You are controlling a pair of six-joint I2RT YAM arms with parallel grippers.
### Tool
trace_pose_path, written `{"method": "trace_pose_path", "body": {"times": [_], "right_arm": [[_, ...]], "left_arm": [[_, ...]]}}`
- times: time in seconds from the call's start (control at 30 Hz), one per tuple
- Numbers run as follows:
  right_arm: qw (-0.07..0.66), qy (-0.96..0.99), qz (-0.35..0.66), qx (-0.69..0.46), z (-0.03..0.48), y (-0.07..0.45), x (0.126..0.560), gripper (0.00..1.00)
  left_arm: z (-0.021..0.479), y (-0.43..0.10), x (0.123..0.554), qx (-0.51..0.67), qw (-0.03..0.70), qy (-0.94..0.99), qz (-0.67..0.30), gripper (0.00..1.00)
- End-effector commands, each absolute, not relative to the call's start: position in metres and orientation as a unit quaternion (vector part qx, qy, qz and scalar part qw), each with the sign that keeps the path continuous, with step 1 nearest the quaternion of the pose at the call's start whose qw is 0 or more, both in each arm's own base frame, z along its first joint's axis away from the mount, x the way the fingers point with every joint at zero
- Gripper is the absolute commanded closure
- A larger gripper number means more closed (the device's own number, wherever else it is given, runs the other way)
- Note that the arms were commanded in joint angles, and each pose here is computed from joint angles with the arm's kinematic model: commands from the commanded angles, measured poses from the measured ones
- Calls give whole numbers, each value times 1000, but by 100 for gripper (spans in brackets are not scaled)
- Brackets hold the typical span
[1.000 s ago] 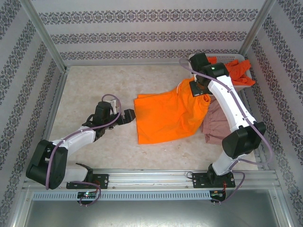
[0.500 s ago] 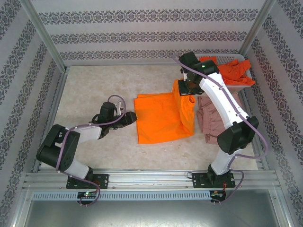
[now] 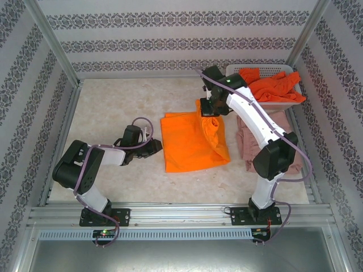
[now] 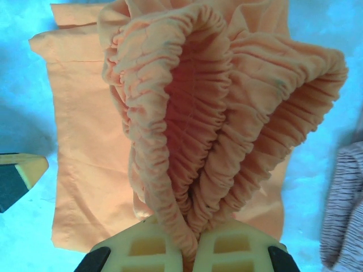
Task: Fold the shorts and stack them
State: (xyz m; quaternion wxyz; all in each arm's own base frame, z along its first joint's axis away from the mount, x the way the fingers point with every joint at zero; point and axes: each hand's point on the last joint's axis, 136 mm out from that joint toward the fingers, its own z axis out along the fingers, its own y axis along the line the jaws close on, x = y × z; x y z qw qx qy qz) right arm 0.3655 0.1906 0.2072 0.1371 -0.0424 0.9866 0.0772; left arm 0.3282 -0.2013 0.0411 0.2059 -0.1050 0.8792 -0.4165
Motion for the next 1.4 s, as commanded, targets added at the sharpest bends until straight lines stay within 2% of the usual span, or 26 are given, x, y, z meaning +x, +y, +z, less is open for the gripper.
{"method": "trace_pose_path", "body": {"times": [0.0,0.2,0.77,1.37], "right_arm": [[137,984,103,-41,207,209,369,100],[126,985,110,-41,197,218,371,100],[103,986,131,-34,176,246,376,100],[50,983,175,-28,133,300,377,100]], "left_arm": [[71,-209,347,-87,244,857,-445,100],[84,-216,357,-82,247,850,-457,100],[24,-231,351,-95,203,876,-427,100],[17,-226,343,-94,196,886,-409,100]]}}
